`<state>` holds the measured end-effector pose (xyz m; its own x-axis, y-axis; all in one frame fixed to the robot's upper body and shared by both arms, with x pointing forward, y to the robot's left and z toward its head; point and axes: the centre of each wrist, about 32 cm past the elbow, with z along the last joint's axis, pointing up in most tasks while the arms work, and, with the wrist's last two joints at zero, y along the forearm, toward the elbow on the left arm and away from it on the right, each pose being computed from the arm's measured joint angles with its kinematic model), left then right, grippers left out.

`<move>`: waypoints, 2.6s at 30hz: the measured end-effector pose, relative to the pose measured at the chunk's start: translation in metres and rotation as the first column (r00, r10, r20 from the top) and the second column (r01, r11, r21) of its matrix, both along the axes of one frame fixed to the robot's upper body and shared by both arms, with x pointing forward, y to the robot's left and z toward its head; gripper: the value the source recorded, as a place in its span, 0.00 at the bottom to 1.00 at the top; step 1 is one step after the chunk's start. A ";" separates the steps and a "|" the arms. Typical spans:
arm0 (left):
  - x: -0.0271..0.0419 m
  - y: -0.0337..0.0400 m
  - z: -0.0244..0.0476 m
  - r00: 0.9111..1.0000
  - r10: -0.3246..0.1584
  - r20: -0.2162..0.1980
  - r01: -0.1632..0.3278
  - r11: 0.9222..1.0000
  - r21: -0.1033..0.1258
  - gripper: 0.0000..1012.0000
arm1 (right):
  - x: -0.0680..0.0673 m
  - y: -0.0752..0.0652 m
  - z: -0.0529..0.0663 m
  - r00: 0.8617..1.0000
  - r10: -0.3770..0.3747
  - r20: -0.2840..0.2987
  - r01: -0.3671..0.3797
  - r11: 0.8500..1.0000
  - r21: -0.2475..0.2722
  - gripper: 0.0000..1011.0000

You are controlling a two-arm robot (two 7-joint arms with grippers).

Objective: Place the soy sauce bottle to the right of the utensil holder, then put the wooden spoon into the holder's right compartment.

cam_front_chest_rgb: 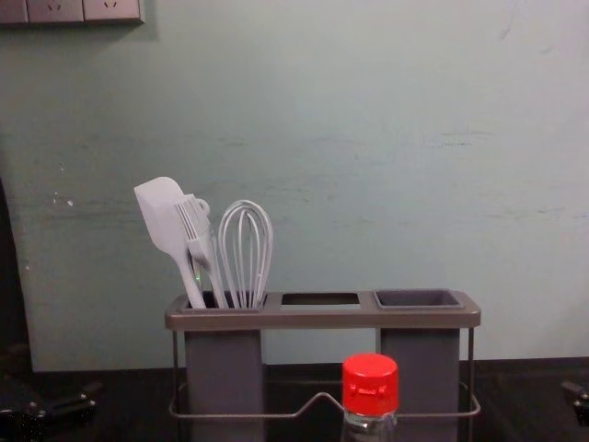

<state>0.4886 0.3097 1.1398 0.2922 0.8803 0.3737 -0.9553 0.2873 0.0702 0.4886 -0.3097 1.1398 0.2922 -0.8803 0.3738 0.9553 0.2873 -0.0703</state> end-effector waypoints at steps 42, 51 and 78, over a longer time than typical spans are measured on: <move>0.0000 0.0000 0.0000 1.000 0.000 0.000 0.000 1.000 0.000 0.99 | -0.005 -0.004 0.006 0.999 0.021 0.029 -0.021 1.000 0.013 0.99; 0.0000 0.0000 0.0000 1.000 0.000 0.000 0.000 1.000 0.000 0.99 | -0.029 -0.015 0.026 0.995 0.069 0.068 -0.075 0.993 0.092 0.99; 0.0000 0.0000 0.0000 1.000 0.000 0.000 0.000 1.000 0.000 0.99 | -0.091 -0.022 0.042 0.855 0.519 -0.013 -0.482 0.803 0.350 0.99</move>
<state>0.4886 0.3097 1.1398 0.2922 0.8803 0.3737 -0.9553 0.2873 0.0702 0.3978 -0.3318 1.1820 0.7461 -0.6647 0.0380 0.6644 0.7470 0.0219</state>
